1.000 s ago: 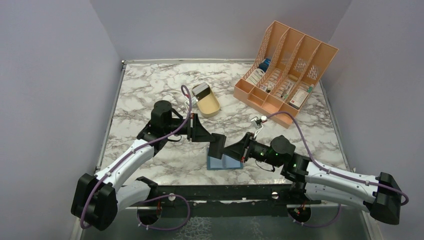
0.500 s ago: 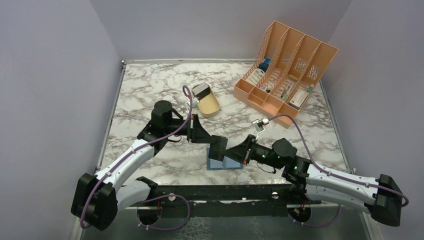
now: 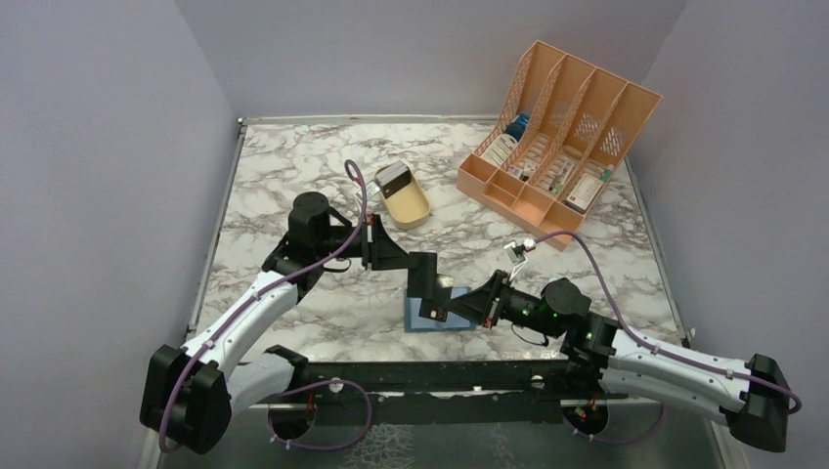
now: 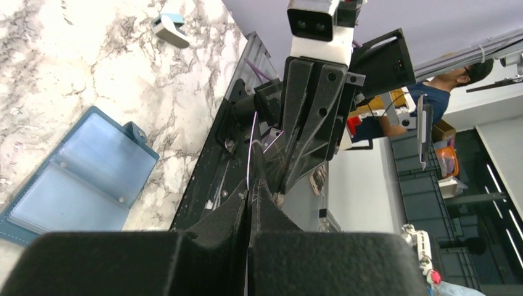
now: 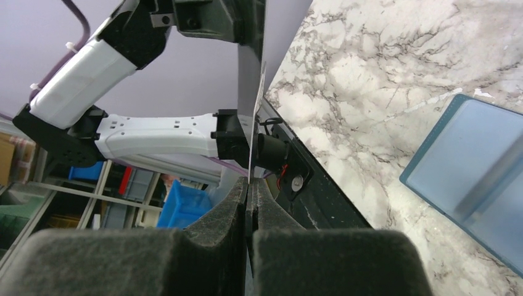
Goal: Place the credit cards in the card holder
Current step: Adjust the card holder at the center of the board.
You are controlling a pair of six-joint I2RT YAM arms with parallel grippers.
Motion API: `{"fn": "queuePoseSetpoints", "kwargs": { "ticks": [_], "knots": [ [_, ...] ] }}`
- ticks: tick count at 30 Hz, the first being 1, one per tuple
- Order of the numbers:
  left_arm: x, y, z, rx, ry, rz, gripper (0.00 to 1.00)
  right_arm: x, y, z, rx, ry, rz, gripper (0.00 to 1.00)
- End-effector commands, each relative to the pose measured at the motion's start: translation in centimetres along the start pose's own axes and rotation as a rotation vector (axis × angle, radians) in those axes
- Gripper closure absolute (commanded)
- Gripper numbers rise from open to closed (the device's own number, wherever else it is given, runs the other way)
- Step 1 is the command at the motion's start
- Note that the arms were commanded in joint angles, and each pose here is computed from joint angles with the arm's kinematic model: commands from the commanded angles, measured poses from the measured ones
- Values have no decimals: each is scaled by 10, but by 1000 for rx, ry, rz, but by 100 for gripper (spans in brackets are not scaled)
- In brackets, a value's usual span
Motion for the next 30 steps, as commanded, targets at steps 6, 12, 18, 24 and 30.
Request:
{"fn": "queuePoseSetpoints", "kwargs": {
  "ticks": [6, 12, 18, 24, 30],
  "knots": [
    [10, -9, 10, 210, 80, -70, 100, 11, -5, -23, -316, -47, -7, 99],
    [3, -13, 37, 363, 40, -61, 100, 6, -6, -49, -511, -90, 43, 99],
    [-4, -10, 53, 379, -9, -32, 100, -2, 1, -61, -590, -138, 135, 99],
    [-18, -5, 75, 389, -88, 2, 100, -14, 16, -77, -675, -185, 261, 99],
    [-29, 14, 86, 387, -155, 8, 100, -5, 16, -91, -788, -218, 260, 99]
  ]
}}
Point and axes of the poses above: each gripper's point midway between its finger pads, its own y axis out along the fingers, its own z axis along the line the jaws close on, x = y × z, the point moved 6 cm from there along -y, back along the fingers, and after that the axes turned 6 degrees about -y, right-handed, at the moved point
